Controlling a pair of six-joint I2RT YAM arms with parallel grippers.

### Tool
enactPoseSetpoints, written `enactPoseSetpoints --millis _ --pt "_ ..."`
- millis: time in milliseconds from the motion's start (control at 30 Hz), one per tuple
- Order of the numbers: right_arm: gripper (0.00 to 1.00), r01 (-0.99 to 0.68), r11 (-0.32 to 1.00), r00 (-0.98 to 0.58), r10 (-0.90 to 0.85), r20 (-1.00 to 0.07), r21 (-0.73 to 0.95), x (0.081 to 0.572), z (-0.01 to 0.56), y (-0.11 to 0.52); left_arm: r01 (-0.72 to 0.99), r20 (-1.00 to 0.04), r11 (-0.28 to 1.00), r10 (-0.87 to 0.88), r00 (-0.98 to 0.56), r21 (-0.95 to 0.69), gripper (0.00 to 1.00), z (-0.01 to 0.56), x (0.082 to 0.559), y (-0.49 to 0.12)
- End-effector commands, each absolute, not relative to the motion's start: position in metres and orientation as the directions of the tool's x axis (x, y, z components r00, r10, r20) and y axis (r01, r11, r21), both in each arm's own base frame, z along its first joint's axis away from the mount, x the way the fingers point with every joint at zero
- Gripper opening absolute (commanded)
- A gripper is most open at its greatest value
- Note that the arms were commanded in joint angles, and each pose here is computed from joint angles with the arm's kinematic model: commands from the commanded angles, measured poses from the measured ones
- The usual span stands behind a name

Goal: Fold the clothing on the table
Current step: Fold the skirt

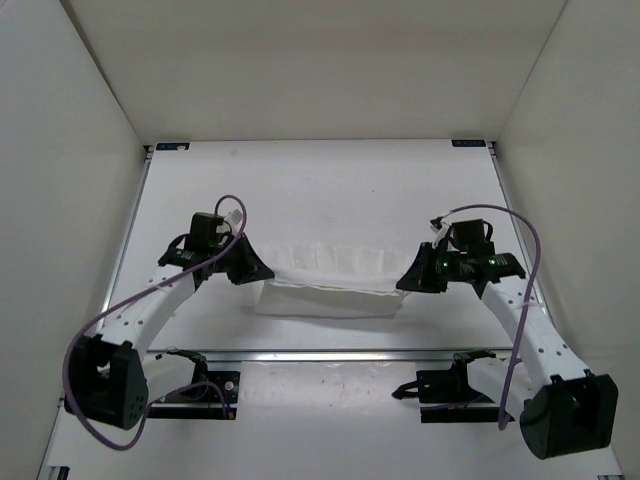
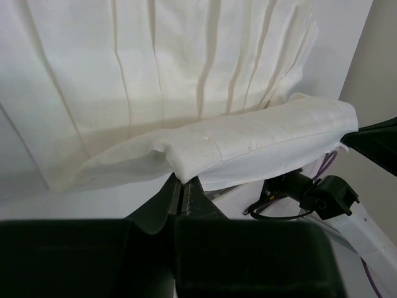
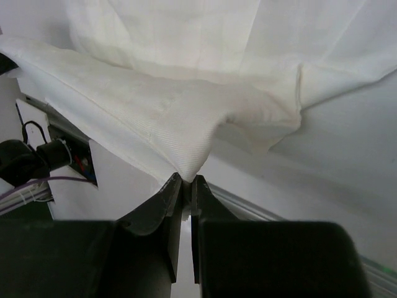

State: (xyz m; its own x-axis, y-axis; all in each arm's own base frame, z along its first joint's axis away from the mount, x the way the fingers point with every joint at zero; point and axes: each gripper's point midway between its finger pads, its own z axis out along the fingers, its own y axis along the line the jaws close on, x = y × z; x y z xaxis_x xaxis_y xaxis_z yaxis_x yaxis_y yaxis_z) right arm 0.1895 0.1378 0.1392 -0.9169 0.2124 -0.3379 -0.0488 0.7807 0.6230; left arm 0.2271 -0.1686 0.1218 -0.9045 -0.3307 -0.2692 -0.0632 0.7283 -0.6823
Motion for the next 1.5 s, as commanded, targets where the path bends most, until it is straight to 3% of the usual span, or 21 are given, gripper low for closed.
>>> enactPoseSetpoints --millis 0,133,200,267,400,700,833,933,1000,1367,1467 --pt "0.0 -0.102 0.845 -0.821 0.226 -0.524 0.525 0.255 0.159 0.116 0.005 -0.444 0.765 -0.368 -0.817 -0.644 0.0 0.153 0.291 -0.153" --pt "0.0 -0.16 0.854 -0.753 0.218 -0.621 0.494 0.329 0.229 0.116 0.097 -0.552 0.766 -0.363 -0.751 -0.635 0.0 0.236 0.356 -0.151" --pt "0.0 -0.245 0.865 -0.62 0.208 -0.756 0.438 0.343 0.308 0.127 0.134 -0.618 0.785 -0.355 -0.701 -0.604 0.0 0.28 0.364 -0.149" --pt "0.0 -0.247 0.873 -0.557 0.228 -0.799 0.421 0.346 0.334 0.123 0.162 -0.681 0.797 -0.368 -0.633 -0.582 0.0 0.317 0.365 -0.146" --pt "0.0 -0.232 0.852 -0.629 0.237 -0.741 0.47 0.333 0.291 0.12 0.185 -0.68 0.765 -0.401 -0.614 -0.618 0.0 0.307 0.344 -0.145" --pt "0.01 -0.099 0.847 -0.833 0.216 -0.509 0.522 0.269 0.14 0.13 -0.016 -0.401 0.762 -0.359 -0.843 -0.647 0.0 0.115 0.258 -0.16" --pt "0.01 -0.001 0.872 -0.889 0.223 -0.399 0.489 0.219 0.1 0.121 -0.074 -0.321 0.796 -0.325 -0.889 -0.601 0.0 0.072 0.212 -0.154" --pt "0.01 0.059 0.88 -0.906 0.245 -0.344 0.471 0.187 0.091 0.112 -0.091 -0.295 0.796 -0.324 -0.899 -0.598 0.0 0.066 0.184 -0.15" --pt "0.0 0.062 0.88 -0.914 0.24 -0.326 0.471 0.171 0.093 0.112 -0.069 -0.331 0.795 -0.329 -0.884 -0.603 0.0 0.08 0.176 -0.15" --pt "0.0 0.049 0.86 -0.929 0.225 -0.293 0.508 0.118 0.117 0.113 -0.043 -0.334 0.75 -0.344 -0.878 -0.66 0.0 0.121 0.145 -0.154" --pt "0.01 0.03 0.854 -0.914 0.233 -0.331 0.519 0.12 0.134 0.112 -0.023 -0.36 0.737 -0.357 -0.862 -0.676 0.0 0.132 0.15 -0.153"
